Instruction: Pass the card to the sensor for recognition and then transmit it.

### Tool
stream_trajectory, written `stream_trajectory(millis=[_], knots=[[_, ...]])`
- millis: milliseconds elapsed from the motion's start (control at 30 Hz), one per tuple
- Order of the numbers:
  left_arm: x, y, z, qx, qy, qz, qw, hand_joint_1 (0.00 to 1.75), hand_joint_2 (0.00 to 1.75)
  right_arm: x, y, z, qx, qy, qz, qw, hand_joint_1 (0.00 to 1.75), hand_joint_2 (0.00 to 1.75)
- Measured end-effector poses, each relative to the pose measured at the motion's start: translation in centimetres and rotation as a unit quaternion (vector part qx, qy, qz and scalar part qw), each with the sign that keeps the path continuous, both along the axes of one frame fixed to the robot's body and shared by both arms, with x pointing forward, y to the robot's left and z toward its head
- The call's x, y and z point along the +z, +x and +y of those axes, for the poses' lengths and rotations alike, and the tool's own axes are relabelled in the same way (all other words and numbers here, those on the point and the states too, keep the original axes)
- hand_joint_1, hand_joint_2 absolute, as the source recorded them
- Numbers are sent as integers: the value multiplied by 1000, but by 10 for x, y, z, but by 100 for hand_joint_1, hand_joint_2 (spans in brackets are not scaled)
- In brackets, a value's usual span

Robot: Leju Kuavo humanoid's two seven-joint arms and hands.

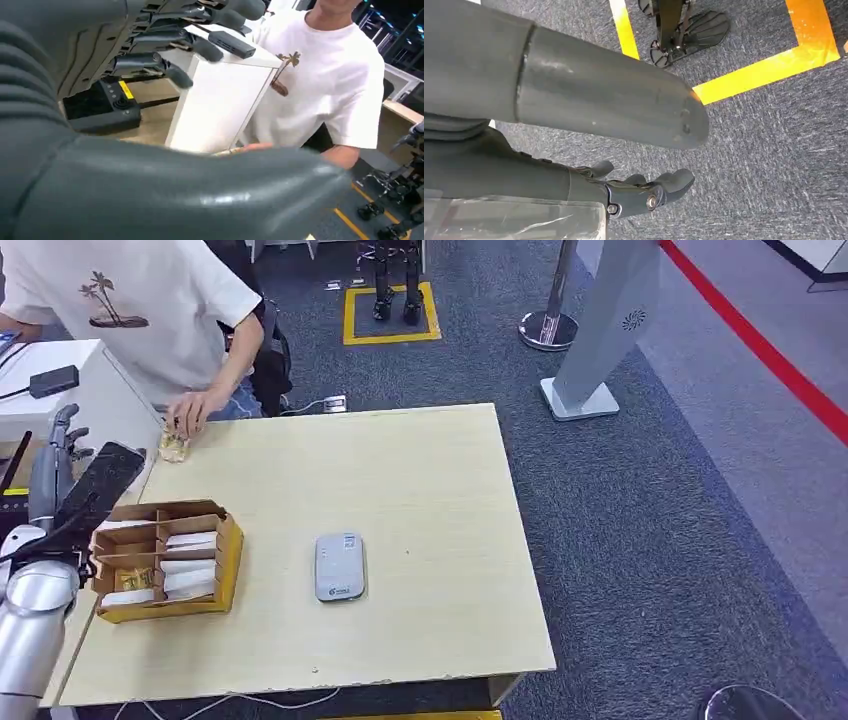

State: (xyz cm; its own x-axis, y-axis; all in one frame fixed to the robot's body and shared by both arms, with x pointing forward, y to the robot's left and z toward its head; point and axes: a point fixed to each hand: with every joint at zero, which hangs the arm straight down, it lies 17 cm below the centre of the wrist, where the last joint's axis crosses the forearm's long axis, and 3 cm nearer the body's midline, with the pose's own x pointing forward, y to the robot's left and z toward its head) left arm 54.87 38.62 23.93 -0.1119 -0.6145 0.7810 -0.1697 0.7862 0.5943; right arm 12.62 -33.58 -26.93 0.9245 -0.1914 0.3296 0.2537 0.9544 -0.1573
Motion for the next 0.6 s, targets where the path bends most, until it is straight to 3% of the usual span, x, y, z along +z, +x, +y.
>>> stream_trajectory(millis=[33, 233, 400, 600], knots=[[0, 0, 1, 0, 6, 3, 1000, 0, 175, 0, 0, 0, 0, 0, 0, 1000, 0, 0], [8, -2, 11, 18, 102, 10, 995, 0, 175, -1, -4, 0, -4, 2, -1, 1000, 0, 0], [32, -12, 12, 40, 272, -8, 961, 0, 175, -2, -10, 0, -16, 7, -3, 1000, 0, 0], [32, -41, 0, 9, 359, -8, 933, 0, 175, -3, -21, -1, -39, 12, 3, 999, 0, 0]])
